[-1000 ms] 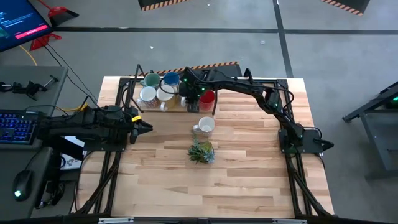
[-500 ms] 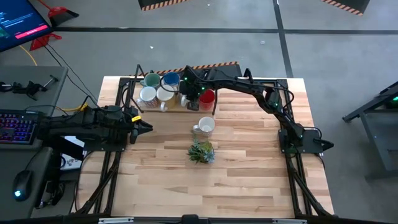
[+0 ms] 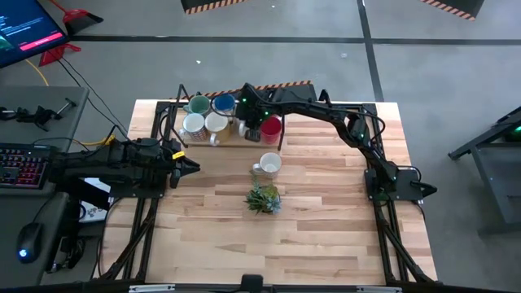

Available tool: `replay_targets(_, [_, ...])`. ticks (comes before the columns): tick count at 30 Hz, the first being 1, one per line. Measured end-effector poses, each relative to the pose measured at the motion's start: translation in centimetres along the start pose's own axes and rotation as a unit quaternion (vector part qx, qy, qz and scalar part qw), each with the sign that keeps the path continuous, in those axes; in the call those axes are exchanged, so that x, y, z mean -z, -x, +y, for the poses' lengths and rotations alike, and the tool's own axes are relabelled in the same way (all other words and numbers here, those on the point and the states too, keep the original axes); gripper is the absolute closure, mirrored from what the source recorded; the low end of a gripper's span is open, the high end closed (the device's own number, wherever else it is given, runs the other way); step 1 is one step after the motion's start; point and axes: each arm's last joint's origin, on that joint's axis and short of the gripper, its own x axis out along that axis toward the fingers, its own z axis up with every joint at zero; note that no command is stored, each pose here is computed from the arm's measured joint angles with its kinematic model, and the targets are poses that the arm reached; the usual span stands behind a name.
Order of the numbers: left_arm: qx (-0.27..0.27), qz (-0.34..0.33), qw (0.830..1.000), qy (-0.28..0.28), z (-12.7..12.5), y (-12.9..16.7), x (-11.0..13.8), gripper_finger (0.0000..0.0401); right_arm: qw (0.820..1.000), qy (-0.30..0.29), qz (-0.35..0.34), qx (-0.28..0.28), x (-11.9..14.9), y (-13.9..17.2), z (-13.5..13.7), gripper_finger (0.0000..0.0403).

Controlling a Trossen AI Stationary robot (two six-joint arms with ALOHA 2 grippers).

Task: Place coffee mugs
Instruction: Adjust the light green mug on the shelf

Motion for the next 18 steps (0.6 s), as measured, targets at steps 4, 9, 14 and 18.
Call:
replay_targets(4, [0.0, 0.0, 1.0, 0.0, 0.0, 0.0, 0.0, 0.033, 1.0, -0.003, 0.003, 0.011, 0.1, 0.0, -0.4, 0.0373])
replay_targets(9, [0.0, 0.0, 1.0, 0.0, 0.0, 0.0, 0.0, 0.033, 1.0, -0.01, 0.004, 0.014, 0.2, 0.0, -0.8, 0.0373])
replay_targets(14, [0.0, 0.0, 1.0, 0.0, 0.0, 0.0, 0.0, 0.033, 0.999, -0.028, 0.0, 0.017, 0.4, 0.1, -1.3, 0.0373])
replay_targets(18, [0.0, 0.0, 1.0, 0.0, 0.0, 0.0, 0.0, 0.033, 0.999, -0.033, -0.003, 0.019, 0.3, 0.1, -1.5, 0.0373])
